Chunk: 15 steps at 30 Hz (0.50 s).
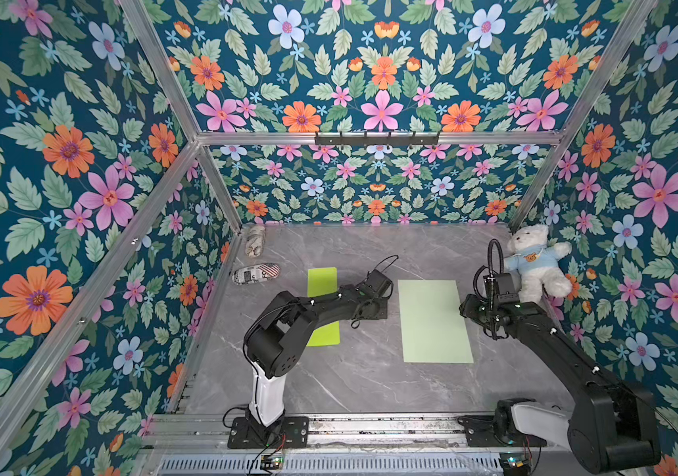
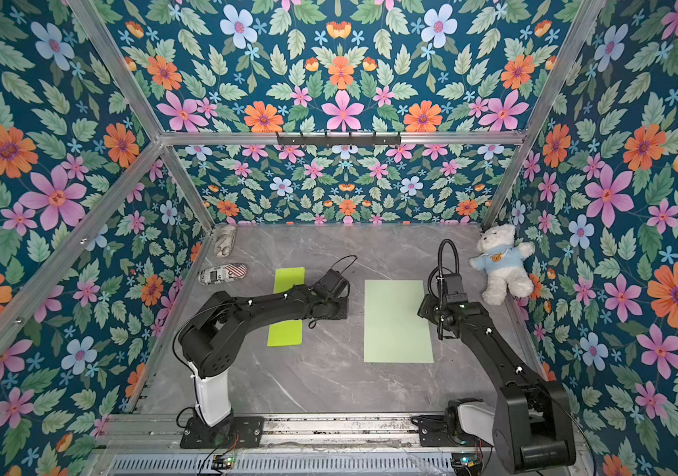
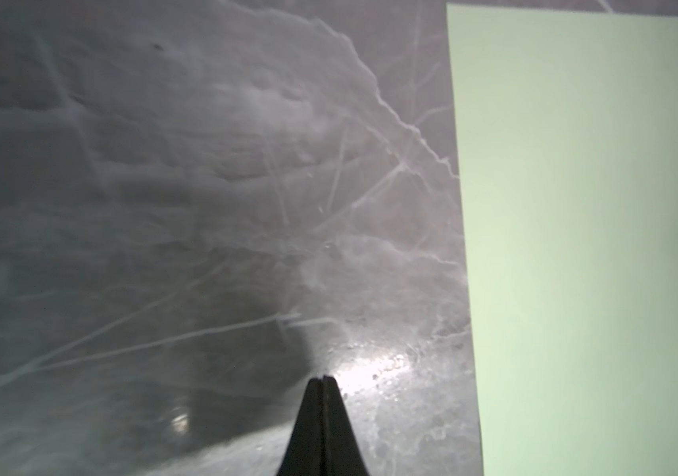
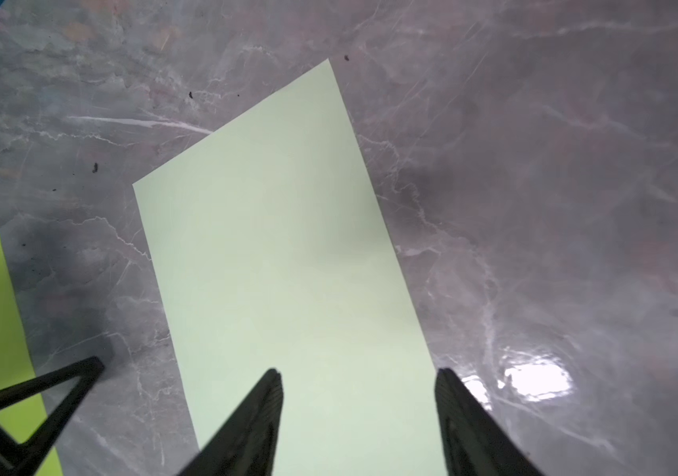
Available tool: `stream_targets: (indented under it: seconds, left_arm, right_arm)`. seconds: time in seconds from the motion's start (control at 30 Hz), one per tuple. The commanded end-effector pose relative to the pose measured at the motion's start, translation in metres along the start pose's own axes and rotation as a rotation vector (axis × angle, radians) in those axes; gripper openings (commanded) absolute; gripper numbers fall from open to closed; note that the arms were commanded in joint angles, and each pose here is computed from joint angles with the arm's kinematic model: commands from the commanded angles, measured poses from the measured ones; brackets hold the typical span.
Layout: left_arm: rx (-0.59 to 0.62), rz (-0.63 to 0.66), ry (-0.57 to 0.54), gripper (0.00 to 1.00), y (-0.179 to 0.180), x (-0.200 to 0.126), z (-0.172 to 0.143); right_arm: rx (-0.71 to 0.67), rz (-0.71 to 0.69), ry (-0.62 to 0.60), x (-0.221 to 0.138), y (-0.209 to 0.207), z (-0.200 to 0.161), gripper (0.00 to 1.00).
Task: Fold the rectangular paper in half along the long edge
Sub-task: Pick up the paper from the center of the board.
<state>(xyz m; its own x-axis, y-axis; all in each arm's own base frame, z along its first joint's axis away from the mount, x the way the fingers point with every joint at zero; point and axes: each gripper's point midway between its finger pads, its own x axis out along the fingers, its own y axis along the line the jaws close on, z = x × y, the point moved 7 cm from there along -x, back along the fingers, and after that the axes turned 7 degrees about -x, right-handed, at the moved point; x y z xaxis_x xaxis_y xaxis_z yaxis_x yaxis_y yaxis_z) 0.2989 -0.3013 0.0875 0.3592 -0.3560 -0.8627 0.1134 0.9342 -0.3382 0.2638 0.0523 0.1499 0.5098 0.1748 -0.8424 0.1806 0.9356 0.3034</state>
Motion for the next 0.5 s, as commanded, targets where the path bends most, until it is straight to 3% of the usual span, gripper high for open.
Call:
stream_targets:
  seconds: [0.0, 0.27, 0.47]
  left_arm:
    - [0.015, -0.143, -0.003, 0.00, -0.014, 0.007, 0.002]
    - [-0.018, -0.288, 0.044, 0.00, -0.017, 0.023, -0.008]
    - [-0.027, -0.292, 0.063, 0.00, -0.016, 0.027, -0.010]
  right_arm:
    - [0.013, 0.070, -0.007, 0.009, 0.005, 0.001, 0.51]
    - [0.053, -0.011, 0.016, 0.029, -0.016, -0.007, 0.53]
    - [0.071, -0.079, 0.002, 0.041, -0.028, -0.009, 0.56]
